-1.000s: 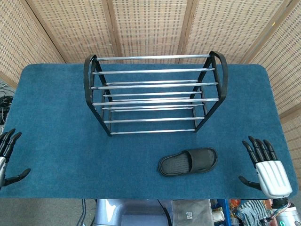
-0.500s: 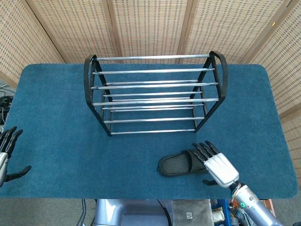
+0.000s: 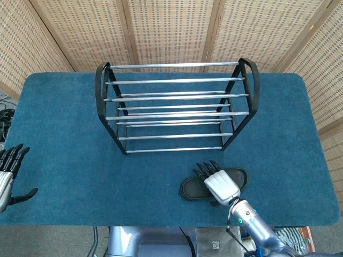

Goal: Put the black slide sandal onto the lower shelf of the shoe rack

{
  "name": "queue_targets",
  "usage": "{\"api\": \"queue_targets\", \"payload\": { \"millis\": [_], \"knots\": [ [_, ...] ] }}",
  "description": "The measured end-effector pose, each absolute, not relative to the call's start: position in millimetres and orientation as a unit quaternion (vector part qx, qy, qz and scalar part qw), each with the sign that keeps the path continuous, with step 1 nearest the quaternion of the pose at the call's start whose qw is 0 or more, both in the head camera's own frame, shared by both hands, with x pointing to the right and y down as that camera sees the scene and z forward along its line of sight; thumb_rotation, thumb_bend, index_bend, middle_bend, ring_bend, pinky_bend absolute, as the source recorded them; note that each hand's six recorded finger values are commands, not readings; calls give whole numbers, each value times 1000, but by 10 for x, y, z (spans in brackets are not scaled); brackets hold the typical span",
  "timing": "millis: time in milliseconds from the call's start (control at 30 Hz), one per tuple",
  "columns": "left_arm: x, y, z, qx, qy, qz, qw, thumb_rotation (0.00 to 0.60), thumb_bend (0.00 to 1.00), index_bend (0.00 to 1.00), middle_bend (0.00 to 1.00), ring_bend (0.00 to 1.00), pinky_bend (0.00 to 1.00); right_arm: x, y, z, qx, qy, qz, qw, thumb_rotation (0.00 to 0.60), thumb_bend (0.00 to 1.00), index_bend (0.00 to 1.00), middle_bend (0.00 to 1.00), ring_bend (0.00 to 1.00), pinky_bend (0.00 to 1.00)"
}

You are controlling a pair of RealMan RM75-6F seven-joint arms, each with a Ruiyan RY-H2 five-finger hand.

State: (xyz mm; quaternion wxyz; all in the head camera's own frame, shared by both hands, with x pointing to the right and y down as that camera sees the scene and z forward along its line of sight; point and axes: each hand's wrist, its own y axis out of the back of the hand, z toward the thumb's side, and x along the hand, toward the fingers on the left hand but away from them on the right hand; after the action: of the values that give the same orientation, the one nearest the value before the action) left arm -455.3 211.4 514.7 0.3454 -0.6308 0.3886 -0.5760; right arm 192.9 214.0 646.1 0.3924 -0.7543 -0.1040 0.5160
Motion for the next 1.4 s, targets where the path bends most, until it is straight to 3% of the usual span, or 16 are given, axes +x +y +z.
{"api": "queue_targets", "payload": {
  "millis": [600,700,767,900,967,1400],
  "knots": [
    [-4623,2088,5130,-635,397,-573,333,600,182,0,0,0,0,1558,2249,6940,-723,-56,576,378,600,0,0,1,0,0],
    [-4626,2082,5144,-636,396,-574,330,600,182,0,0,0,0,1545,2232,6954,-725,-56,575,375,600,13,14,63,11,7],
    [-4625,2075,5151,-636,396,-575,330,600,182,0,0,0,0,1538,2208,6964,-725,-56,575,376,600,68,74,153,71,43],
    [-4618,2072,5167,-636,393,-577,329,600,182,0,0,0,0,1537,2189,6992,-721,-51,577,380,600,283,412,444,340,297],
    [-4613,2070,5170,-636,392,-577,329,600,182,0,0,0,0,1534,2192,7002,-720,-46,576,384,600,353,493,515,409,365],
    [-4582,2080,5170,-638,392,-574,331,600,182,0,0,0,0,1489,2209,6750,-727,-57,514,451,600,566,515,534,429,392]
  ]
}}
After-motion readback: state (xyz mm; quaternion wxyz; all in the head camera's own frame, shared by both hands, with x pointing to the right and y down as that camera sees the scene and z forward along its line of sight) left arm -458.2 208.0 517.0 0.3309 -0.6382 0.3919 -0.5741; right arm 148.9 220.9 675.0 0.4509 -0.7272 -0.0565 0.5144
